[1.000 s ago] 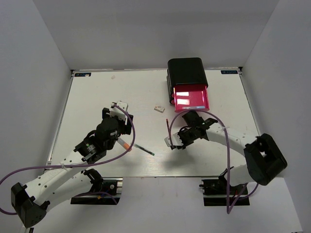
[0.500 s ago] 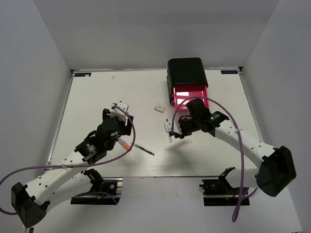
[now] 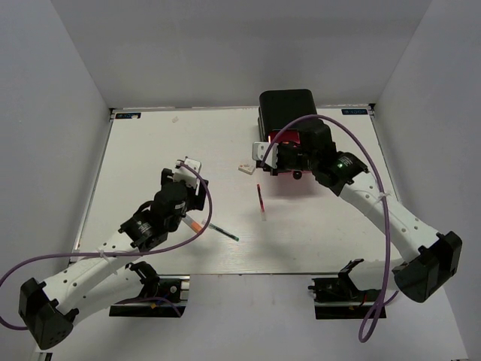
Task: Sort the stationery into containers
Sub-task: Place the pen in the drawer.
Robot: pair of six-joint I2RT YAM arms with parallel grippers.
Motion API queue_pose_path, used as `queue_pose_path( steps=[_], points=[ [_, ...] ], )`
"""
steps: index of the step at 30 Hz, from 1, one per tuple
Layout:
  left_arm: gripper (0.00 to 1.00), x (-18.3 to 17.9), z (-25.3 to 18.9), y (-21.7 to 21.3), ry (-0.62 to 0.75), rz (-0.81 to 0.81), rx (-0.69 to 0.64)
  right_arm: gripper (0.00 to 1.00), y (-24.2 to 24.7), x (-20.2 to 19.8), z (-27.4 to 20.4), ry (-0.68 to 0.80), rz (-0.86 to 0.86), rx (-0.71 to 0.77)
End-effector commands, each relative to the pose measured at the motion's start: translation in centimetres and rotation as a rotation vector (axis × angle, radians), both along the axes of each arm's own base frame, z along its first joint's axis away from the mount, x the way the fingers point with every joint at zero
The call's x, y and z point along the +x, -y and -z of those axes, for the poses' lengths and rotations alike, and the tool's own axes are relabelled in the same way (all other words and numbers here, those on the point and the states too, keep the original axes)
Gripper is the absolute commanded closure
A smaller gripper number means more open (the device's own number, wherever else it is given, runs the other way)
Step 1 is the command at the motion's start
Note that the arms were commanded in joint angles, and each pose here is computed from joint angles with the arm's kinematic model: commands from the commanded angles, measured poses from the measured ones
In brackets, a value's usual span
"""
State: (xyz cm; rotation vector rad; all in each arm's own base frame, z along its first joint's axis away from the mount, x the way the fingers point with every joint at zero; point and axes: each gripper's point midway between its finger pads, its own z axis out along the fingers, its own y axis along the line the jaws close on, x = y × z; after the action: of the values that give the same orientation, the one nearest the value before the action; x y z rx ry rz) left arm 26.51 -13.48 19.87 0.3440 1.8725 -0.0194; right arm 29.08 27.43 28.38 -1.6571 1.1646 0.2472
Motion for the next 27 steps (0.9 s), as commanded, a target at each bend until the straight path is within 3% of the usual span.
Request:
queue_pose_path(
  steps=[1, 7, 12, 15, 18, 22, 27],
  points=[
    [0.15, 0.0, 0.1, -0.1, -0.007, -0.023, -0.032, 0.94, 1.6, 4.4, 0.7, 0.11, 0.161, -0.022],
    [0.13, -1.7, 0.3, 0.4, -0.103, -0.084, -0.261, 0.93, 4.1, 7.8, 4.7, 0.118, 0.272, -0.071],
    [0.13, -3.8, 2.8, -0.7, -0.256, -0.219, -0.35, 0.83, 5.4, 9.3, 6.3, 0.095, 0.304, -0.094],
    [0.13, -4.4, 3.2, -0.8, -0.323, -0.297, -0.411, 0.51, 6.2, 9.9, 6.5, 0.09, 0.325, -0.091],
    [0.13, -5.3, 4.4, -1.2, -0.391, -0.382, -0.449, 0.1, 6.5, 9.9, 5.8, 0.091, 0.335, -0.067],
    [0.13, -6.0, 5.2, -1.0, -0.445, -0.422, -0.487, 0.1, 6.6, 9.0, 3.9, 0.087, 0.344, 0.003],
    [0.13, -6.7, 7.3, -1.5, -0.503, -0.512, -0.5, 0.1, 7.5, 6.9, -1.0, 0.099, 0.438, 0.282]
  ],
)
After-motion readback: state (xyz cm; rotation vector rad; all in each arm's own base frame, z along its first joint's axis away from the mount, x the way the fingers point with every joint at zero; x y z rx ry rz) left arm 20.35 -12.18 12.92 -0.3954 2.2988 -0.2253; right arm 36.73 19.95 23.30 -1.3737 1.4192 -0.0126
